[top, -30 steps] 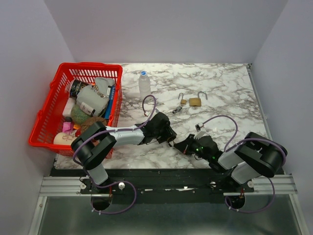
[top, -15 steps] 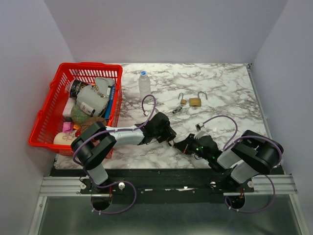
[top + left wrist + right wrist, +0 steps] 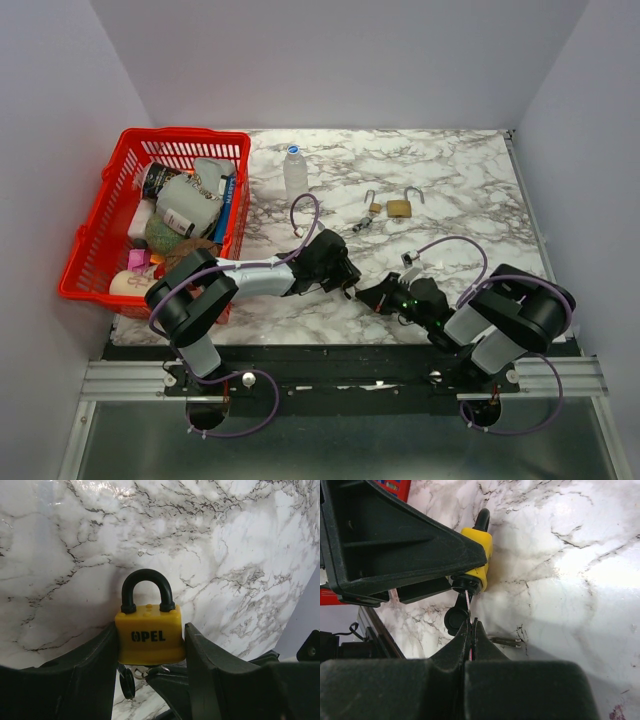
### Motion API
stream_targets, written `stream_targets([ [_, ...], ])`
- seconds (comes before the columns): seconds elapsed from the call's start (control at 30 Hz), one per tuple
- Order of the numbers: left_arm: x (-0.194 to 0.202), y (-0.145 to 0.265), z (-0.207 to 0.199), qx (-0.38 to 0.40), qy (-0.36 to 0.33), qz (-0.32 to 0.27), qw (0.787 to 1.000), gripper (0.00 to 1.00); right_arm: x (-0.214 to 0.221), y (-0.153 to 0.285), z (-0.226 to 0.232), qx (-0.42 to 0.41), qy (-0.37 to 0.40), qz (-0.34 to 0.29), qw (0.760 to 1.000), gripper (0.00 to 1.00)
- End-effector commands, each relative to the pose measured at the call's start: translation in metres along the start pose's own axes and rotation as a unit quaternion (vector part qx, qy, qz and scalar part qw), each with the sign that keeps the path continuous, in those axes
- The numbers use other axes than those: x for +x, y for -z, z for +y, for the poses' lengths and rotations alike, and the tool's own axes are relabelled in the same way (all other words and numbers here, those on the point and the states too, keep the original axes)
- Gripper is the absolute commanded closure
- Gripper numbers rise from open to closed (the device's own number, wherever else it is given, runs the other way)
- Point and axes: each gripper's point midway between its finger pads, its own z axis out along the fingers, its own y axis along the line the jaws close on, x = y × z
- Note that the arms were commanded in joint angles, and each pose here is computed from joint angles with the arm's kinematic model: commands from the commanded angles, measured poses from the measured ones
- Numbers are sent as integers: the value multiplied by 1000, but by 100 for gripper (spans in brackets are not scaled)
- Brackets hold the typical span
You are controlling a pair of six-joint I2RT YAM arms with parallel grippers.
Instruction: Unlock with the key
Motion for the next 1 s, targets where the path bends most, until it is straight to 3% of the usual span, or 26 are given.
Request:
stream_targets([
  [0.0,-1,6,-10,19,4,-4,1000,100,-17,-7,-3,10,1,-36,999,99],
  [0.97,21,0,-5,17,-38,4,999,100,-36,-30,-7,28,8,-47,998,99],
])
